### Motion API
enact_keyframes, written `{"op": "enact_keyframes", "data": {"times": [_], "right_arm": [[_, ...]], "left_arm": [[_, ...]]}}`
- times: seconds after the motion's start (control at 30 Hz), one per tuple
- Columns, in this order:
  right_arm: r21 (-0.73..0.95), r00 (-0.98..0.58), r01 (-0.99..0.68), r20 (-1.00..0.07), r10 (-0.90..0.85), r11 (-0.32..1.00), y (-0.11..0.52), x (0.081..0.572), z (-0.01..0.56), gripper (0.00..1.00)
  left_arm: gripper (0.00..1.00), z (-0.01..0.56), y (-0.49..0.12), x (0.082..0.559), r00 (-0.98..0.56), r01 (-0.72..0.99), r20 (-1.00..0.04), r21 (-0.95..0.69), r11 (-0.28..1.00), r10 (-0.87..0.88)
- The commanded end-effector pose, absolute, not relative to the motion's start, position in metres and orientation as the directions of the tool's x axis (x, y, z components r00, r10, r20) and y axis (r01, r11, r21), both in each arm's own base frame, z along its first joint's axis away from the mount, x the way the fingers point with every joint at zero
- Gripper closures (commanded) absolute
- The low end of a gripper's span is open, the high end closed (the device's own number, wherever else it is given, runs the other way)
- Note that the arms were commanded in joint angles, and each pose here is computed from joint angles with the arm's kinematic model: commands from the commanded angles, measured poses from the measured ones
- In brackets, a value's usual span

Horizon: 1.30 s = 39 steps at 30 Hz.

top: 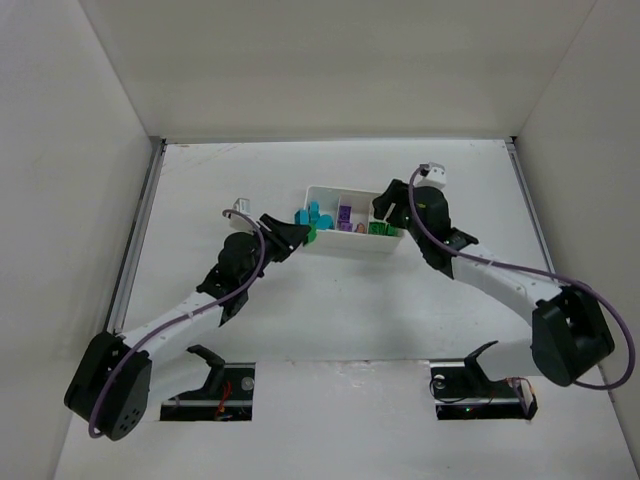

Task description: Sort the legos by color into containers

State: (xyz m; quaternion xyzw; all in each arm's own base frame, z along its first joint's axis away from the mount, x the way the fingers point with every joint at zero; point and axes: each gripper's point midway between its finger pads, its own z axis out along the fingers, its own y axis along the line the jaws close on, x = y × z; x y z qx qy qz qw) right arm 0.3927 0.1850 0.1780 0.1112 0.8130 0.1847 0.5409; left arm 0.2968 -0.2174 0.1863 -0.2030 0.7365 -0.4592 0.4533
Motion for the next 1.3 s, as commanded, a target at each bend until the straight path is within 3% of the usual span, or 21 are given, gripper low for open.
{"op": "enact_keyframes", "data": {"times": [0.0,0.1,0.2,0.3,0.57,0.8,1.27], "right_arm": [[0.531,-0.345,-0.206,-0.826,0.446,0.822,0.220,0.367,0.232,0.28],[0.635,-0.413,-0.399,-0.768,0.489,0.661,0.257,0.327,0.252,0.32],[0.713,-0.512,-0.524,-0.701,0.496,0.466,0.288,0.293,0.266,0.20],[0.760,-0.582,-0.562,-0.644,0.497,0.327,0.307,0.276,0.270,0.10],[0.816,-0.703,-0.576,-0.529,0.475,0.057,0.339,0.259,0.285,0.15],[0.821,-0.732,-0.570,-0.499,0.463,-0.017,0.349,0.262,0.282,0.21],[0.837,-0.734,-0.547,-0.469,0.491,-0.018,0.350,0.280,0.273,0.56]], "left_arm": [[0.86,0.239,-0.229,0.305,-0.485,0.228,-0.424,-0.905,0.358,-0.765],[0.86,0.248,-0.230,0.307,-0.491,0.236,-0.372,-0.927,0.290,-0.788],[0.85,0.254,-0.231,0.307,-0.497,0.243,-0.330,-0.941,0.237,-0.803],[0.84,0.257,-0.231,0.306,-0.501,0.247,-0.296,-0.950,0.193,-0.814],[0.84,0.259,-0.240,0.293,-0.531,0.248,-0.222,-0.964,0.101,-0.817],[0.84,0.258,-0.242,0.285,-0.549,0.239,-0.193,-0.969,0.069,-0.813],[0.83,0.250,-0.243,0.282,-0.575,0.208,-0.162,-0.977,0.048,-0.802]]}}
